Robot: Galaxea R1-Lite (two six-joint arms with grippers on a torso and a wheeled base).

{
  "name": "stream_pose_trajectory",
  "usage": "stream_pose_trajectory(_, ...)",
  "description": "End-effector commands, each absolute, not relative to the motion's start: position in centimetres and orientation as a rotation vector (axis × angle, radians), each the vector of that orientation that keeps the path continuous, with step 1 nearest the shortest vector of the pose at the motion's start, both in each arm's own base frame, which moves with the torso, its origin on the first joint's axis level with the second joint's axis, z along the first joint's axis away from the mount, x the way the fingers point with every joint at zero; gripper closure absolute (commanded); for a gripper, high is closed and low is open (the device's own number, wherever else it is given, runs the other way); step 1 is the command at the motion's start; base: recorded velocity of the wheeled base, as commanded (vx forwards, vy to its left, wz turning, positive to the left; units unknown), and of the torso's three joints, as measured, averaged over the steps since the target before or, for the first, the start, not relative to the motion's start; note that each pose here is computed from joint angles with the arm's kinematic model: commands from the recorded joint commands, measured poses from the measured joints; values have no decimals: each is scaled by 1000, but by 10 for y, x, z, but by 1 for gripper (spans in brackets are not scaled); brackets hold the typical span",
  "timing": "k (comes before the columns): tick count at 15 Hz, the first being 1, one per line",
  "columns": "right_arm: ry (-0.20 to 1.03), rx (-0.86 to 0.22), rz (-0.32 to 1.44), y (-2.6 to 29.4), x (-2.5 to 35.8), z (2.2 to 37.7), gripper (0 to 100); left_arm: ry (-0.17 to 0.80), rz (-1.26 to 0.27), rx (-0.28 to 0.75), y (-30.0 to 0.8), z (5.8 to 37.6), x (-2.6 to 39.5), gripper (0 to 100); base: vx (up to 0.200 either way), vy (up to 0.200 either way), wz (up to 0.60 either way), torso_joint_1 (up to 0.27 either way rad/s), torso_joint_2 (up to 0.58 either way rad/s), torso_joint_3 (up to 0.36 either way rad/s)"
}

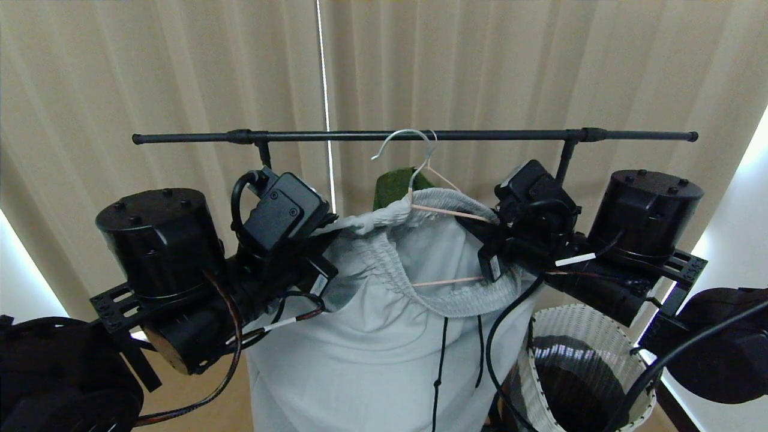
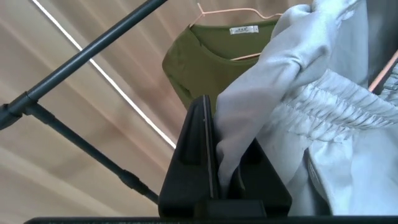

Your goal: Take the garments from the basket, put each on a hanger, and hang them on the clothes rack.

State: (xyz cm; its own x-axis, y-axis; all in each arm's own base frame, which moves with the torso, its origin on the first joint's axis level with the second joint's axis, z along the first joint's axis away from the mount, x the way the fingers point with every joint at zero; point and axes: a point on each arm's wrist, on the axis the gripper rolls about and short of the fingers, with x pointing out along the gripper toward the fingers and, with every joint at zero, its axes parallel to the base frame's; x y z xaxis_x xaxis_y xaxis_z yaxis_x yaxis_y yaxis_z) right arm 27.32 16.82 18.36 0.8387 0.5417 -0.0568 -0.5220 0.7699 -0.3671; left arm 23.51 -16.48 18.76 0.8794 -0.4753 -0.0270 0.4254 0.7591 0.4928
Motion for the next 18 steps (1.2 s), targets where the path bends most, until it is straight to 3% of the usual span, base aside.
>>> stream_pose_trajectory(1,-53,-382,573,167,273,183,100,-99,-486,513,-164,187,236,100,0,0,0,0,0,0)
stream_pose_trajectory(6,-63,-379,572,167,271,186,100,-85,-491,515,-162,184,233,100,0,0,0,0,0,0)
stream_pose_trajectory(7,-66,-378,572,167,271,187,100,-82,-491,514,-162,183,233,0,0,0,0,0,0,0)
stream_pose_trajectory(10,-62,-379,543,160,273,189,100,-88,-536,497,-162,182,231,0,0,0,0,0,0,0)
stream_pose_trajectory(11,-53,-379,497,147,278,189,100,-111,-616,451,-160,184,224,0,0,0,0,0,0,0)
stream_pose_trajectory(18,-80,-371,338,94,271,209,100,-71,-644,305,-135,184,191,0,0,0,0,0,0,0)
